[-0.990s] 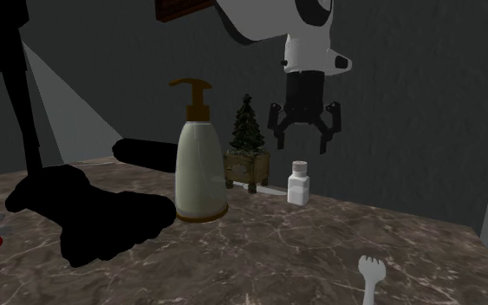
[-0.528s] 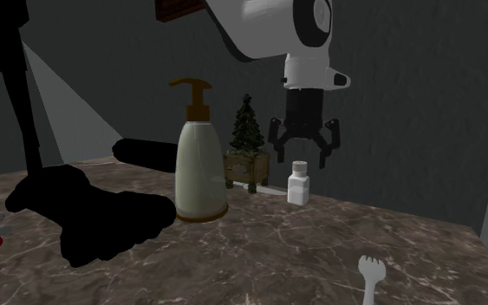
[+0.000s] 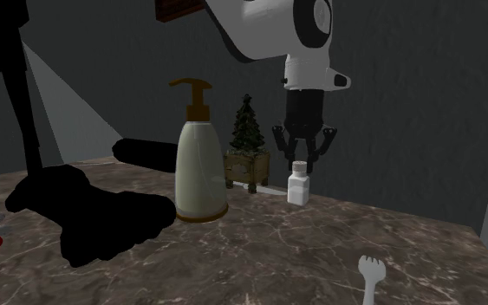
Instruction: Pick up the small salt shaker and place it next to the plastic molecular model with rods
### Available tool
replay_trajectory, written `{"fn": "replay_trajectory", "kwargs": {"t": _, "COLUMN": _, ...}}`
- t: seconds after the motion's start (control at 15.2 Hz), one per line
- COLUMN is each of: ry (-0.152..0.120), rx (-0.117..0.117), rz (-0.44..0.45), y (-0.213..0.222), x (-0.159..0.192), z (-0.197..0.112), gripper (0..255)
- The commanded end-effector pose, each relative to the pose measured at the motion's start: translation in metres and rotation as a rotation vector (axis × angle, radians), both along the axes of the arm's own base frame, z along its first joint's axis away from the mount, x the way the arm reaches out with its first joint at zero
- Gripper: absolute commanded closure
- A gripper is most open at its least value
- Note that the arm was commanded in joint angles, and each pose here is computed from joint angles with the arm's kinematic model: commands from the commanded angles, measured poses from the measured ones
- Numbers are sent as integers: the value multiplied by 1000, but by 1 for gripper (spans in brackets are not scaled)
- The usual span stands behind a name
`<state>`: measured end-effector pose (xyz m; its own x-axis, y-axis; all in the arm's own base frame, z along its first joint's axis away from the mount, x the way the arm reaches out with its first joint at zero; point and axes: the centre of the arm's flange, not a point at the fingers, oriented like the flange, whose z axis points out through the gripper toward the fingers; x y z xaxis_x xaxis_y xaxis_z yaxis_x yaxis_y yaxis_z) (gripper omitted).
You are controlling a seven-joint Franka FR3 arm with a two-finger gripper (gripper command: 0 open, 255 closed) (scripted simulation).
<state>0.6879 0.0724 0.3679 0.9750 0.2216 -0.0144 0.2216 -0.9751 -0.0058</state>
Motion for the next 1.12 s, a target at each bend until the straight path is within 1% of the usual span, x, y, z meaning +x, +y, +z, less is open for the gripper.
{"fn": "replay_trajectory", "kwargs": {"t": 0.0, "ry": 0, "rx": 0, "rz": 0, "y": 0, "x": 0, "z": 0, "gripper": 255}}
{"fn": "replay_trajectory", "kwargs": {"t": 0.46, "ry": 0, "rx": 0, "rz": 0, "y": 0, "x": 0, "z": 0, "gripper": 255}}
{"fn": "replay_trajectory", "kwargs": {"t": 1.06, "ry": 0, "rx": 0, "rz": 0, "y": 0, "x": 0, "z": 47, "gripper": 255}}
